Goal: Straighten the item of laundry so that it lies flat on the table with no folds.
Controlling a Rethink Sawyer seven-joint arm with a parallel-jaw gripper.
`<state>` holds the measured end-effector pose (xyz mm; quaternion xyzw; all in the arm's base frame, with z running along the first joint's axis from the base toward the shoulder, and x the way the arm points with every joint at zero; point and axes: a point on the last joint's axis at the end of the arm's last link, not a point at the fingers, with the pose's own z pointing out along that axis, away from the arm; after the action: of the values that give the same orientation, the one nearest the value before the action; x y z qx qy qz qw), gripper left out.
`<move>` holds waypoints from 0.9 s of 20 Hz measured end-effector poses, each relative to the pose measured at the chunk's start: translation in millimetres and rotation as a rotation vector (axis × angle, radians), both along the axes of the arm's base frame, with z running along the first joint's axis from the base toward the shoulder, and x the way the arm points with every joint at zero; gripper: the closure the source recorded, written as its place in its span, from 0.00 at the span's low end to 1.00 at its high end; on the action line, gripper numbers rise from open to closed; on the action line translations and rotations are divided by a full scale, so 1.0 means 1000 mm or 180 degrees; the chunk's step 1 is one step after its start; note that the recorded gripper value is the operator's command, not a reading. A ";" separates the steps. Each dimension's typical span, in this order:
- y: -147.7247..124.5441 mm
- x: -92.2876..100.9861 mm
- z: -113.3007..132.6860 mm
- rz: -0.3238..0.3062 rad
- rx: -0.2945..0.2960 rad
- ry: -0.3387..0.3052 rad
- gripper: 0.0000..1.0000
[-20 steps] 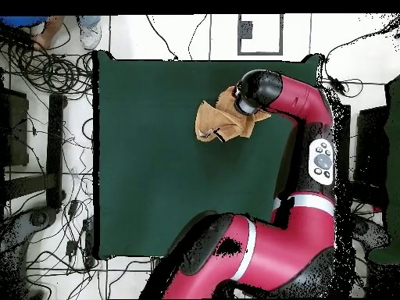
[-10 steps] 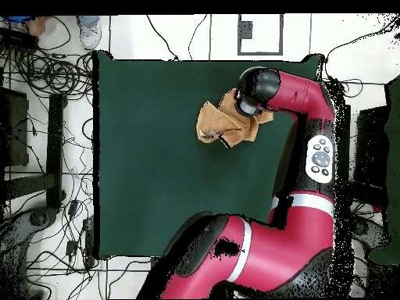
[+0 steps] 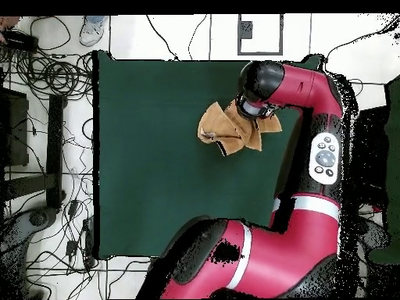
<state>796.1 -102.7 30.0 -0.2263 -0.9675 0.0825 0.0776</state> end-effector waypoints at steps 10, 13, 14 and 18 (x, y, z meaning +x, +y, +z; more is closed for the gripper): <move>-0.004 0.005 0.035 0.0024 -0.0076 -0.0091 1.00; -0.003 0.003 0.042 0.0030 -0.0086 -0.0098 1.00; -0.003 0.002 0.044 0.0034 -0.0092 -0.0099 1.00; 0.002 -0.002 0.058 0.0062 -0.0127 -0.0109 1.00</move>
<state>794.6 -101.1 88.0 -0.2198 -0.9690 0.0986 0.0558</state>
